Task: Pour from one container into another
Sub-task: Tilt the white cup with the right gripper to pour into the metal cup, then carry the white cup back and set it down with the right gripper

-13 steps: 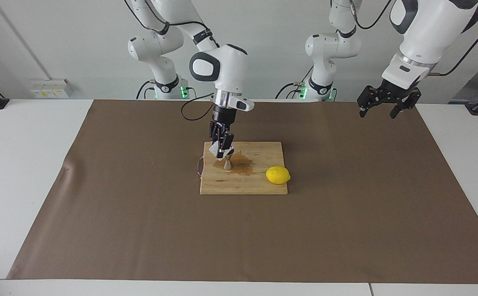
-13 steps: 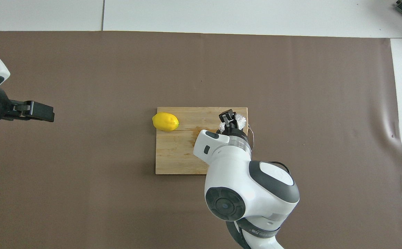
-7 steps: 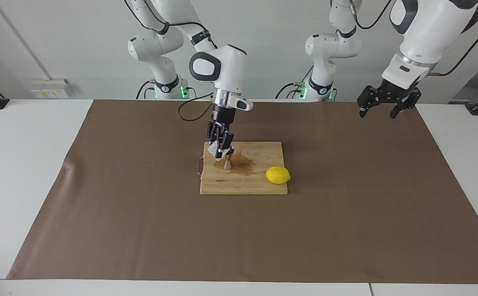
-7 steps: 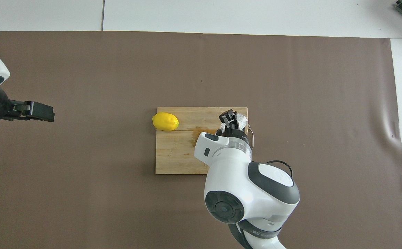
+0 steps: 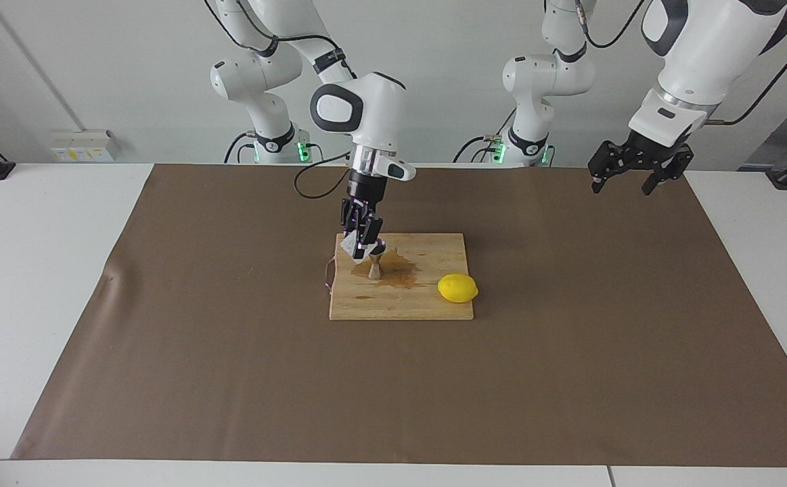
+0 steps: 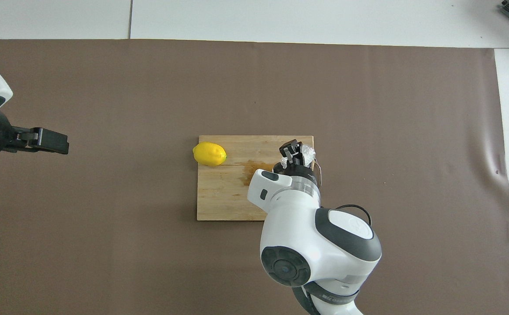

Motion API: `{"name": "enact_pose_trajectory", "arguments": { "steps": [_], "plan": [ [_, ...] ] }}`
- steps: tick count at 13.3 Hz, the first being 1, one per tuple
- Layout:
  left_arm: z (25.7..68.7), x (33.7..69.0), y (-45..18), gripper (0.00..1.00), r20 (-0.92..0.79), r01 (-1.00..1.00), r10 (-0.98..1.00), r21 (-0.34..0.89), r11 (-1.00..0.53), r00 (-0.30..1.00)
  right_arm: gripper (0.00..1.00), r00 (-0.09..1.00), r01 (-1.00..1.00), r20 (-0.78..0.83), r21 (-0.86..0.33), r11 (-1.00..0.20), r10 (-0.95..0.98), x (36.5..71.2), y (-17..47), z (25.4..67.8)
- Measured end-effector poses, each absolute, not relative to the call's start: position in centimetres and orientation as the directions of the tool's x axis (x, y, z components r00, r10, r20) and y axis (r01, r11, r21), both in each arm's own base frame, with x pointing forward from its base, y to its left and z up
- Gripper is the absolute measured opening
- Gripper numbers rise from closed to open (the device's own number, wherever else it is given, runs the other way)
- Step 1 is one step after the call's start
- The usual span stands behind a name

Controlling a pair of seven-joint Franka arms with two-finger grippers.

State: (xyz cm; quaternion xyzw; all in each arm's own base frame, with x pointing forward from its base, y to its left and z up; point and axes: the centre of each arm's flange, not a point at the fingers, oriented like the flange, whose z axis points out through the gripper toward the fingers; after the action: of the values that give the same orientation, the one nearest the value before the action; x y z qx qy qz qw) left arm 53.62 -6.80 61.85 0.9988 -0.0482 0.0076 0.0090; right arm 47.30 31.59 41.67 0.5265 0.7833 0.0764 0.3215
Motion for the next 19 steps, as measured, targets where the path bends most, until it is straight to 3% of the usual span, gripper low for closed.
{"name": "enact_pose_trajectory", "arguments": {
  "steps": [5,12,19],
  "plan": [
    [61.8,53.6,-6.8,1.0,0.016,-0.096,-0.096,0.017,-0.995,0.995,0.5,-0.152,0.842,-0.307,0.457,0.285,0.94,47.0,30.8,43.8],
    [61.8,53.6,-6.8,1.0,0.016,-0.096,-0.096,0.017,-0.995,0.995,0.5,0.028,0.951,-0.075,0.309,-0.004,0.997,49.4,25.5,43.4],
    [61.8,53.6,-6.8,1.0,0.016,-0.096,-0.096,0.017,-0.995,0.995,0.5,0.056,0.99,0.144,0.124,-0.074,0.988,53.9,14.0,40.1]
  ]
}}
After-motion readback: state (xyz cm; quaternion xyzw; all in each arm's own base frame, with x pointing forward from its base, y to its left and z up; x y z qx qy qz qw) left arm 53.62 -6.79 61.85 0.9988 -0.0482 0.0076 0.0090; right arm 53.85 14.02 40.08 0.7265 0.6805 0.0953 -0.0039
